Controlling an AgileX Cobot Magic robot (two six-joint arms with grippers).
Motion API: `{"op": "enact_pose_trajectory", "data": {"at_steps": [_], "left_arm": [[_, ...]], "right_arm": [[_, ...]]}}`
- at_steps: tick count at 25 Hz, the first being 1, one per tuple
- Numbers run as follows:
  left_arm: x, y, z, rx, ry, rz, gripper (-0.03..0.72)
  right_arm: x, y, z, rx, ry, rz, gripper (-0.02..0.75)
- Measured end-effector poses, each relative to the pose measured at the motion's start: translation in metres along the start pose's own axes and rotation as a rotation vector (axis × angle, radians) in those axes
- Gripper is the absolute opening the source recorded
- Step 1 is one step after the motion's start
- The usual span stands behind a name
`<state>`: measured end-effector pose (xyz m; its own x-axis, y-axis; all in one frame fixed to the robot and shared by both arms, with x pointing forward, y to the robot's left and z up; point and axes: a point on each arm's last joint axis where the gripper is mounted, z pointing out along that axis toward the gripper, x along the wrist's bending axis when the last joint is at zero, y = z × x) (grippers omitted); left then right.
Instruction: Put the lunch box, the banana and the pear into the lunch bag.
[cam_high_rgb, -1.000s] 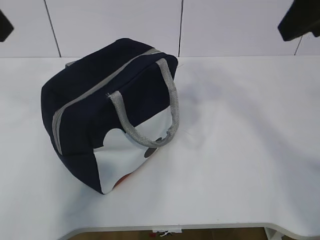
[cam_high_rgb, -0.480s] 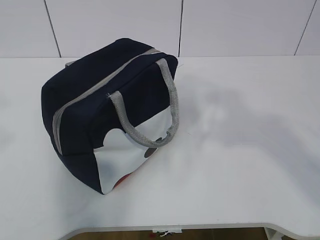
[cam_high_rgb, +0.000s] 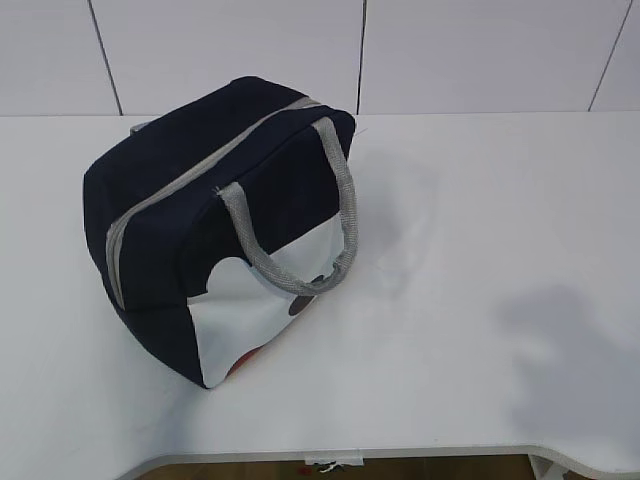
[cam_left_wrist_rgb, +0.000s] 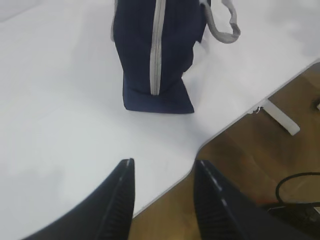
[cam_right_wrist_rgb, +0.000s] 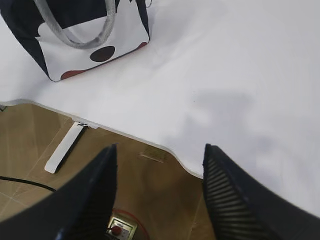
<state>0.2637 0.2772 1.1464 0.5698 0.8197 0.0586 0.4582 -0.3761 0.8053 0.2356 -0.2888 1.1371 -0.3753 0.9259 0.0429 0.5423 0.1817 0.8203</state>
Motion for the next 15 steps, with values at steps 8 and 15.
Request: {"op": "enact_pose_trajectory", "data": {"at_steps": [8, 15], "left_arm": [[-0.011, -0.055, -0.002, -0.09, 0.011, 0.007, 0.297], [-0.014, -0.09, 0.016, -0.129, 0.02, 0.005, 0.294]], "right_arm": [[0.0, -0.054, 0.01, -0.062, -0.003, -0.029, 0.447], [-0.005, -0.076, 0.038, -0.071, -0.035, -0.036, 0.447]]}}
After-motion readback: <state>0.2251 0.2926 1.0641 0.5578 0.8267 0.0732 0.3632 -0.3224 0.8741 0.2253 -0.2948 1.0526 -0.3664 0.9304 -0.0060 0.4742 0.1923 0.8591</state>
